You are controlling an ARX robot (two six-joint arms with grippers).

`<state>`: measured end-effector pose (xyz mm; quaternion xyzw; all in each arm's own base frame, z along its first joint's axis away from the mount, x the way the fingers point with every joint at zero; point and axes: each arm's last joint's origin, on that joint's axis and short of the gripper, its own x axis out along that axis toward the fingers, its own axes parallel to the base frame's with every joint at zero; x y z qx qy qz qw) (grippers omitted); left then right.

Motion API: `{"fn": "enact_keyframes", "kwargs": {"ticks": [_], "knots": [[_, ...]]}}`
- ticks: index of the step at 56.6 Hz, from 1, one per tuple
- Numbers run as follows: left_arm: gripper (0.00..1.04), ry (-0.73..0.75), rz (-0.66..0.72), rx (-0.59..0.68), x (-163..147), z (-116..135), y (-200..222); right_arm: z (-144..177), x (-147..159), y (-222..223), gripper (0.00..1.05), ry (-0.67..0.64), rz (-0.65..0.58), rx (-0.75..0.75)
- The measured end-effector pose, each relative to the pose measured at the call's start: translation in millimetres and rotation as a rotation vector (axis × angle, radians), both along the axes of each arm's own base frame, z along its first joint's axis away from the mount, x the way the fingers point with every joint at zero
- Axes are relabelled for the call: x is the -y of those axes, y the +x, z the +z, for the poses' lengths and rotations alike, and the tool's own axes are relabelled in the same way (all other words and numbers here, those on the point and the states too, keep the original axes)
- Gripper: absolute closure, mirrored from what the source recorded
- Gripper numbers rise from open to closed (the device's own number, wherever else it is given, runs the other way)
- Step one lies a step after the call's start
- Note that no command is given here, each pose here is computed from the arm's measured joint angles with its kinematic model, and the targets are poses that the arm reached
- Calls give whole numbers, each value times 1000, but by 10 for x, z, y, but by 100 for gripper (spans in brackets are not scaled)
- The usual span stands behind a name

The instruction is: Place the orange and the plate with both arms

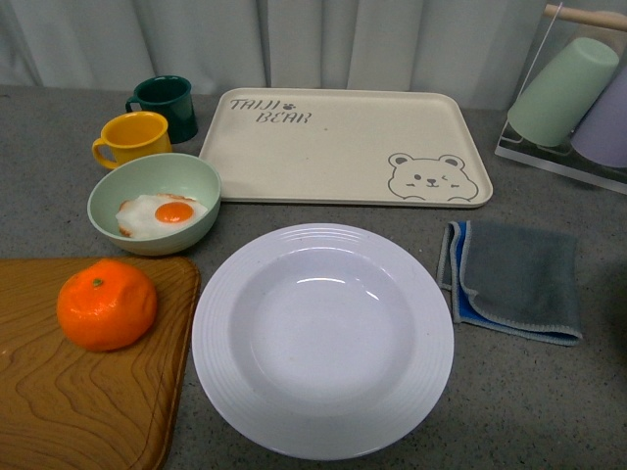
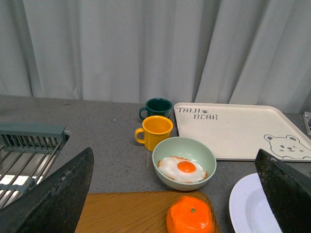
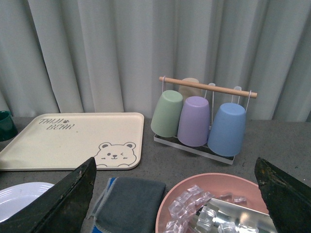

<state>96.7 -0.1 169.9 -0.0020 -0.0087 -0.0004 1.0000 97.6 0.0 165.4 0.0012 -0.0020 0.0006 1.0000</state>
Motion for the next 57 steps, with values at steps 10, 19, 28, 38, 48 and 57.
{"fn": "enact_keyframes", "kwargs": {"ticks": [10,19,28,38,48,57], "knots": [[7,0,0,0,0,0,0,0,0,0,9,0,0,0],[7,0,0,0,0,0,0,0,0,0,9,0,0,0],[7,0,0,0,0,0,0,0,0,0,9,0,0,0],[7,0,0,0,0,0,0,0,0,0,9,0,0,0],[7,0,0,0,0,0,0,-1,0,0,9,0,0,0],[7,-77,65,-286,19,-51,43,0,0,0,9,0,0,0]]}}
